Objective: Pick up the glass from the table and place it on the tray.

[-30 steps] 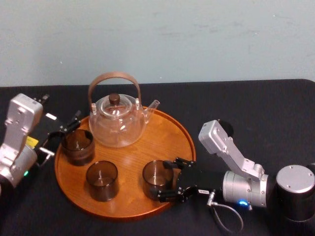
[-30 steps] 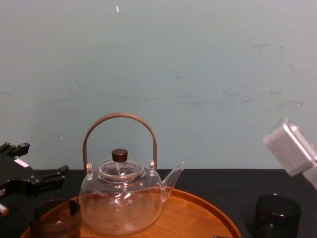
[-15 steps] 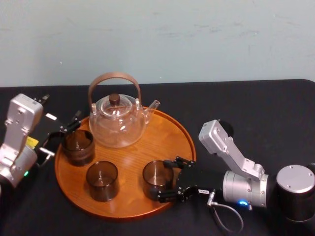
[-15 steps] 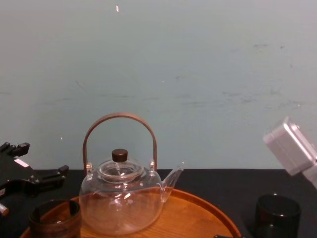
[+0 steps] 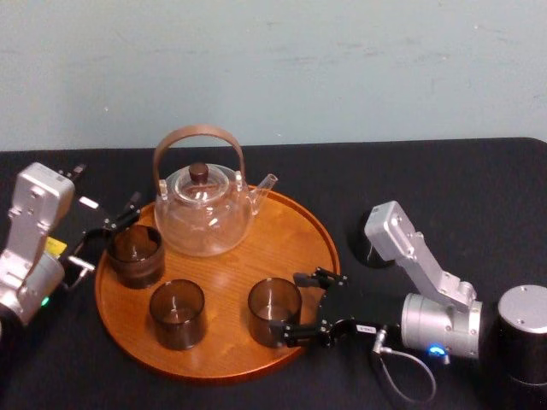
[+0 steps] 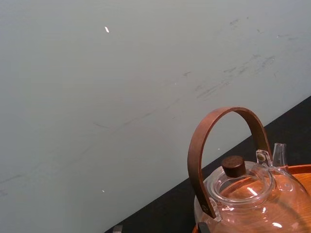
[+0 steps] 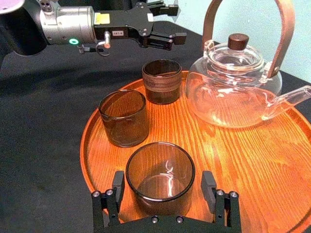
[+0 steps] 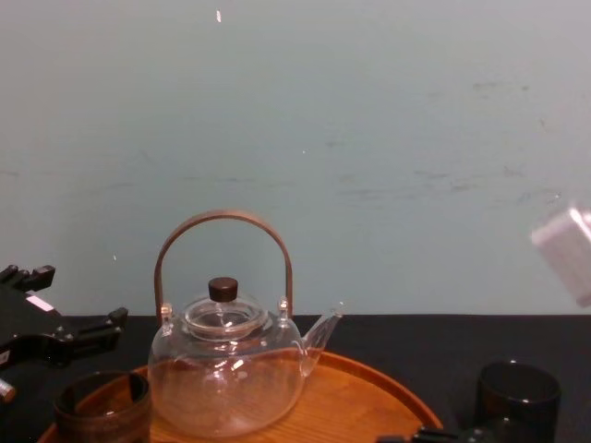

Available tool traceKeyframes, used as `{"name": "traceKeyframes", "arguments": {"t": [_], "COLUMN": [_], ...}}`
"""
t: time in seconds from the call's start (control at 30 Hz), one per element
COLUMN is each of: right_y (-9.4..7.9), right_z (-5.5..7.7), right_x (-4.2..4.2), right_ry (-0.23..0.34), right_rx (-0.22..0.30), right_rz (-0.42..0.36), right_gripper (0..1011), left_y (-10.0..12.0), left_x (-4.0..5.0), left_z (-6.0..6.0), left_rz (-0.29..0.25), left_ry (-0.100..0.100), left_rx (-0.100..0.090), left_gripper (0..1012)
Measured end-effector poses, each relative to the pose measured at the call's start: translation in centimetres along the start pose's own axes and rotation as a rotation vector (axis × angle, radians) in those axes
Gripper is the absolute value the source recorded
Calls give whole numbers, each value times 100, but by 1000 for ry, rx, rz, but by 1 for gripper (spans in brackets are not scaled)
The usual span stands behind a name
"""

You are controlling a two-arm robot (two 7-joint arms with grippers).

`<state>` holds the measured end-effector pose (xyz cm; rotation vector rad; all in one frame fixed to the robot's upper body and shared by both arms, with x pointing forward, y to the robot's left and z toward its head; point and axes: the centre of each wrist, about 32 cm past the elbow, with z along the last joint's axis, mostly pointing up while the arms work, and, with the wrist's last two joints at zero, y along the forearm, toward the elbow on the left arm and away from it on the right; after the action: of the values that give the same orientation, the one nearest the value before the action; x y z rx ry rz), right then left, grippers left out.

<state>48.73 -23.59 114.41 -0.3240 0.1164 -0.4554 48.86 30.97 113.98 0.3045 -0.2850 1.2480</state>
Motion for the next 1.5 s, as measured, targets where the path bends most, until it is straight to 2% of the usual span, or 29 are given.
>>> {"name": "traceKeyframes", "arguments": {"t": [0.37, 0.7, 0.93, 1.07, 1.33, 1.5], "right_y": [-271, -634, -829, -905, -925, -907], "right_z": [-25, -65, -85, -97, -110, -112], "right_x": [-9, 13, 45, 66, 107, 128], "right_ry": [13, 12, 26, 46, 103, 131], "right_rx": [13, 21, 39, 47, 34, 22], "right_rz": [-19, -54, -136, -219, -377, -442], "right_gripper": [1002, 1002, 1002, 1002, 1002, 1002], "left_y": [0, 0, 0, 0, 0, 0], "left_x": [0, 0, 0, 0, 0, 0], "left_z": [0, 0, 0, 0, 0, 0], "left_rz": [0, 0, 0, 0, 0, 0], "left_ry": [0, 0, 0, 0, 0, 0], "left_rx": [0, 0, 0, 0, 0, 0], "left_gripper": [1001, 1001, 1001, 1001, 1001, 1001]}}
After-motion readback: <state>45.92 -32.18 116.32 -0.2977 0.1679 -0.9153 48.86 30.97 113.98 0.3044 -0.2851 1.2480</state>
